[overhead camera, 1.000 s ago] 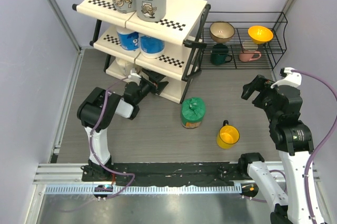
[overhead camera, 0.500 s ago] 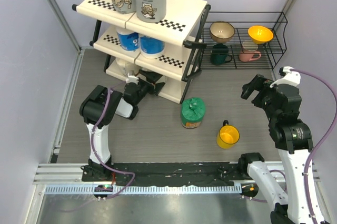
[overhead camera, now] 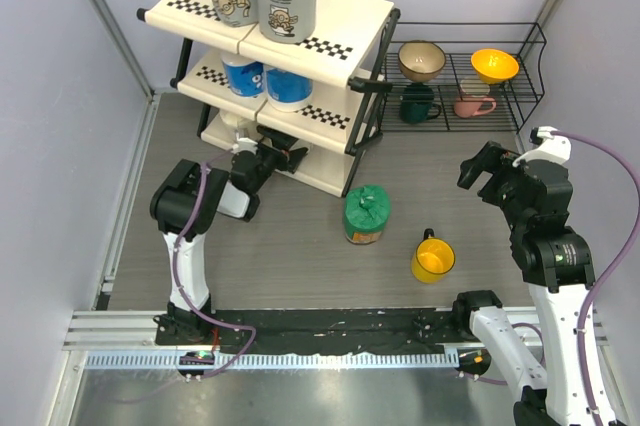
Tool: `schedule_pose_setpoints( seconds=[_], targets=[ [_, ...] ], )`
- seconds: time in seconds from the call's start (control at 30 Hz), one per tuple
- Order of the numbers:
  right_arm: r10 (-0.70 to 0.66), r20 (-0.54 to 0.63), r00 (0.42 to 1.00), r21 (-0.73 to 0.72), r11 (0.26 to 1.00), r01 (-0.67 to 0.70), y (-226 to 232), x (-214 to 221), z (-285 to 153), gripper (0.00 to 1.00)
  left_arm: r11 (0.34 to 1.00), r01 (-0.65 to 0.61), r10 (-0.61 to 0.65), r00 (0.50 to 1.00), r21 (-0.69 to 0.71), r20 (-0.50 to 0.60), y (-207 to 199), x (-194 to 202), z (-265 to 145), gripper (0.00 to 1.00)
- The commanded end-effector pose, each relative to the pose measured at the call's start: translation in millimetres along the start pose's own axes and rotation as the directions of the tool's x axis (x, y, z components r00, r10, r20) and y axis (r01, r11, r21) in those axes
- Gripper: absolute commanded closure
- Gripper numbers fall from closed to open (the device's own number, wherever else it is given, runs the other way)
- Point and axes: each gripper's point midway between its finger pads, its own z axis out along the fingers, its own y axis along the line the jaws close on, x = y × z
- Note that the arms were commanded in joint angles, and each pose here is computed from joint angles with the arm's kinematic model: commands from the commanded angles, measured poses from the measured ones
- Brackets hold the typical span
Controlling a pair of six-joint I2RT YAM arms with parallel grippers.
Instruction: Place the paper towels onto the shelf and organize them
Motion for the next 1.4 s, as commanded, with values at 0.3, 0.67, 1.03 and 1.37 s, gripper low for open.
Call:
schedule_pose_setpoints(
  seconds=[0.3, 0.67, 1.03, 1.37],
  targets=[
    [-0.007, 0.027, 1.0, -0.002, 1.0, 0.007, 0.6, -6.5, 0.7, 0.05, 0.987, -0.03, 0.032, 0.999, 0.16, -0.012, -40.7, -3.4, -4.1, 0.05],
    [0.009, 0.004, 1.0, -0.008, 1.0, -0.009, 1.2, 3.8, 6.4, 0.05, 0.981, -0.067, 0.075, 0.996, 0.18, -0.037, -56.7, 18.5, -69.2, 0.05],
    [0.008, 0.005, 1.0, -0.01, 1.0, -0.008, 1.6, 3.9, 7.6, 0.05, 0.968, -0.063, 0.029, 0.99, 0.244, 0.141, -97.7, -60.7, -132.9, 0.05],
    [0.013, -0.004, 1.0, -0.023, 1.0, -0.013, 5.2, 5.5, 11.9, 0.05, 0.983, -0.105, 0.041, 0.925, 0.152, 0.377, -110.0, -158.1, -162.2, 0.04]
  ],
)
